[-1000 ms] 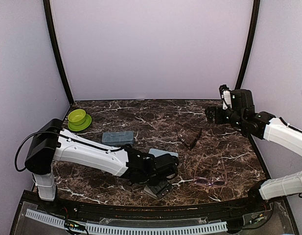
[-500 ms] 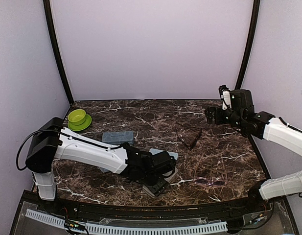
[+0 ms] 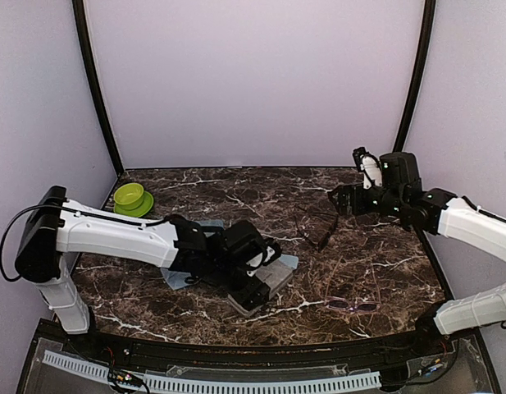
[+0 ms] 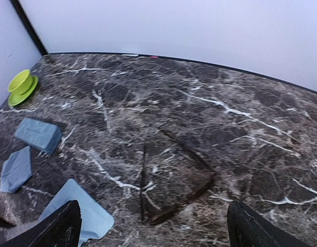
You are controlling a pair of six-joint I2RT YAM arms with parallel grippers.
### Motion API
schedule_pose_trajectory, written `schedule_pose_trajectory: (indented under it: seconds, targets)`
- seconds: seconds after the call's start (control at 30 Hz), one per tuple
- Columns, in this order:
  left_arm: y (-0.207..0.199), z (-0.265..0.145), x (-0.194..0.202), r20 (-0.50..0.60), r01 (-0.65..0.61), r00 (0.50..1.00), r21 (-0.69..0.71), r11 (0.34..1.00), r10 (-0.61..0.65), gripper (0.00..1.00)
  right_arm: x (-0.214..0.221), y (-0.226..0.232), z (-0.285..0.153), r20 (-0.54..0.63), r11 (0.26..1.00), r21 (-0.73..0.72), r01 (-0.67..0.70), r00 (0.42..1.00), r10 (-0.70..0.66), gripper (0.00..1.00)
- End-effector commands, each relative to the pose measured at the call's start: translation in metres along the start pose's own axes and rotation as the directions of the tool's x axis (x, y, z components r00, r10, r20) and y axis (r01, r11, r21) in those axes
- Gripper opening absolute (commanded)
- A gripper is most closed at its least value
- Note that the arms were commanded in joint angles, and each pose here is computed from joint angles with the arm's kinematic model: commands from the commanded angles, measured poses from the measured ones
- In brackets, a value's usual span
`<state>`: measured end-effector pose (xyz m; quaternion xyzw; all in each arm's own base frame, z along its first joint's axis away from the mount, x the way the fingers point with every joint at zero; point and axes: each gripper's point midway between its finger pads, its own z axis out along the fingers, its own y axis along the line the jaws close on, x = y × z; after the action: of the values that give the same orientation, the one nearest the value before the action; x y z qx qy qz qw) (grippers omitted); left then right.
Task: Organize the sunglasses
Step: Pick up the sunglasses case from the center of the board, then open the sunglasses case.
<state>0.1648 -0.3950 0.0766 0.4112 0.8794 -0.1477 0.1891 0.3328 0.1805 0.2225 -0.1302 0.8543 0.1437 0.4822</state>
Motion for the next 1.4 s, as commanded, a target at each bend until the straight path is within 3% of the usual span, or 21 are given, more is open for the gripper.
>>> schedule_pose_trajectory:
  seconds: [0.0, 0.2, 0.4, 0.67, 1.0, 1.07, 1.1, 1.13, 1.37]
  targets:
    - [0.007, -0.056, -0.045, 0.219, -0.028, 0.976, 0.110, 0.994, 0.003, 0.00, 0.013, 0.059, -0.002, -0.012, 0.952, -0.304, 0.027, 0.999, -0.032, 1.00]
    - [0.046, -0.095, -0.065, 0.392, 0.021, 0.915, 0.200, 0.980, -0.100, 0.00, 0.020, 0.120, -0.021, 0.015, 0.775, -0.632, 0.005, 1.000, 0.006, 1.00]
    - [0.047, -0.126, -0.079, 0.530, -0.010, 0.820, 0.389, 0.921, -0.215, 0.00, 0.021, 0.159, -0.022, -0.012, 0.642, -0.765, -0.049, 0.998, 0.062, 1.00]
    - [0.031, -0.143, -0.083, 0.565, -0.052, 0.757, 0.552, 0.832, -0.328, 0.00, 0.007, 0.175, -0.002, 0.096, 0.599, -0.800, 0.025, 0.992, 0.087, 1.00]
    - [0.027, -0.143, -0.090, 0.557, -0.054, 0.735, 0.616, 0.786, -0.387, 0.00, 0.002, 0.183, -0.003, 0.156, 0.574, -0.815, 0.073, 0.983, 0.096, 1.00]
    - [0.026, -0.143, -0.093, 0.556, -0.058, 0.732, 0.628, 0.776, -0.395, 0.00, 0.004, 0.185, -0.002, 0.151, 0.572, -0.817, 0.071, 0.984, 0.094, 1.00]
    - [0.025, -0.143, -0.094, 0.554, -0.061, 0.732, 0.632, 0.773, -0.395, 0.00, 0.015, 0.198, -0.019, -0.033, 0.444, -0.892, -0.088, 0.991, 0.130, 1.00]
    - [0.025, -0.141, -0.096, 0.552, -0.059, 0.733, 0.633, 0.772, -0.398, 0.00, 0.017, 0.202, -0.026, -0.077, 0.398, -0.908, -0.126, 0.988, 0.136, 1.00]
    - [0.026, -0.139, -0.101, 0.561, -0.059, 0.717, 0.641, 0.765, -0.415, 0.00, 0.023, 0.211, -0.029, -0.115, 0.340, -0.927, -0.156, 0.984, 0.139, 0.99]
